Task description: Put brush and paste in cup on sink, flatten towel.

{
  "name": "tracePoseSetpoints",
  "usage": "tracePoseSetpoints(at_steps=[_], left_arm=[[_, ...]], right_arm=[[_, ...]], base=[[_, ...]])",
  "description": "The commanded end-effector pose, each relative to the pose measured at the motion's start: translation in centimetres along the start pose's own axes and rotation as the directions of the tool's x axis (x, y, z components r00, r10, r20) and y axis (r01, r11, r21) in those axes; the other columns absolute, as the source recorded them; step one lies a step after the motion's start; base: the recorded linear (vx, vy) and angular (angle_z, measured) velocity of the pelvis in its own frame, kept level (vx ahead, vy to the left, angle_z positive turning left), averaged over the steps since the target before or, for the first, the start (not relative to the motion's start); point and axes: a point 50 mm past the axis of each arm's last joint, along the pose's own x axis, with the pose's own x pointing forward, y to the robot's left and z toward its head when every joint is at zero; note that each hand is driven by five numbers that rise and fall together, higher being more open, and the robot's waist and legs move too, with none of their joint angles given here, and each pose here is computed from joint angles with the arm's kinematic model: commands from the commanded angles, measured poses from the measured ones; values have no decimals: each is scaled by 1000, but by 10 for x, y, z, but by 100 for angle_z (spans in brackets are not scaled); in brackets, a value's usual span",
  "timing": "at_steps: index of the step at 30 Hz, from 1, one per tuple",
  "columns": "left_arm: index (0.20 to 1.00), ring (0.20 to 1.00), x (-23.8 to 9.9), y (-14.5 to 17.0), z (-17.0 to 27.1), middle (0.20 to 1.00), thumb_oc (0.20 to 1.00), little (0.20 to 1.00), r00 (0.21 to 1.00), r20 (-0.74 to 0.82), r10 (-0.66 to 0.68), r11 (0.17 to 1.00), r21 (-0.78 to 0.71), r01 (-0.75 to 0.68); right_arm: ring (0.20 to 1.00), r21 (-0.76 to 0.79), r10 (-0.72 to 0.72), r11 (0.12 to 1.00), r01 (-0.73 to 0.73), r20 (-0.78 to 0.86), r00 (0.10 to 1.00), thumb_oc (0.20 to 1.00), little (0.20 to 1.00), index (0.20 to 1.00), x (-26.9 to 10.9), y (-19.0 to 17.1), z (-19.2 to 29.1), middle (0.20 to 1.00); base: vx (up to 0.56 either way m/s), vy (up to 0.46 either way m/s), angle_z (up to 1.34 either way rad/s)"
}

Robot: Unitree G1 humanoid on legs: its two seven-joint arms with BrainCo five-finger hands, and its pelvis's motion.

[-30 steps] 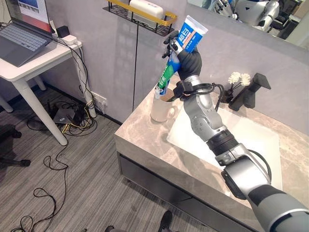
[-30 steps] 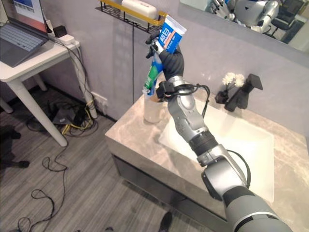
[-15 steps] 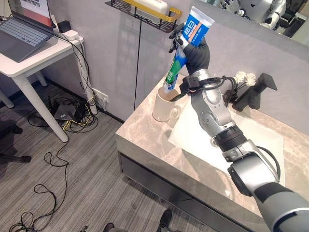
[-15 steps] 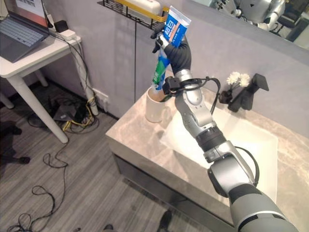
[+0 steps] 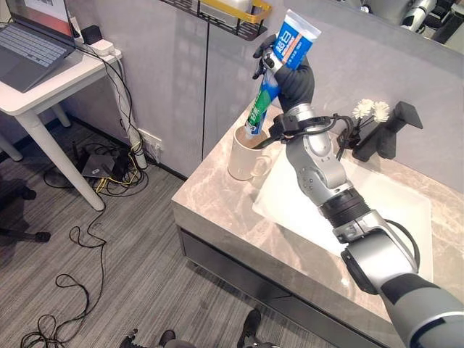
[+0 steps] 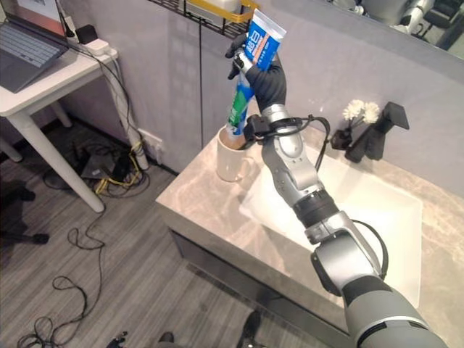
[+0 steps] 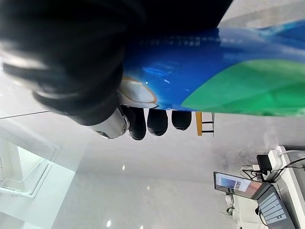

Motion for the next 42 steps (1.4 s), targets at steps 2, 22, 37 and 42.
tracePoseSetpoints(at_steps=[2, 22, 37, 42], left_arm=[[1000, 1000, 1, 8, 3, 1000, 1000, 1000, 1000, 29, -12, 999, 43, 11], [1000, 1000, 6, 16, -1, 1000, 1000, 1000, 998, -32, 48, 998, 45, -47], [1000, 1000, 7, 15, -9, 1000, 1000, 1000, 993, -90, 77, 996, 44, -73], [1000, 1000, 6, 14, -11, 1000, 1000, 1000, 992, -101, 74, 997, 45, -70]], right_arm=[[200, 24, 16, 999, -22, 243, 970, 200, 200, 200, 25, 5, 57, 200], [200, 5, 33, 999, -35, 160, 987, 200, 200, 200, 13, 8, 32, 200], [200, -36, 19, 999, -16, 106, 994, 200, 200, 200, 4, 3, 17, 200], [1000, -72, 32, 997, -27, 71, 997, 1000, 1000, 1000, 2, 4, 9, 1000]], base=[[0, 0, 0], [0, 0, 0], [0, -4, -1], [0, 0, 0]])
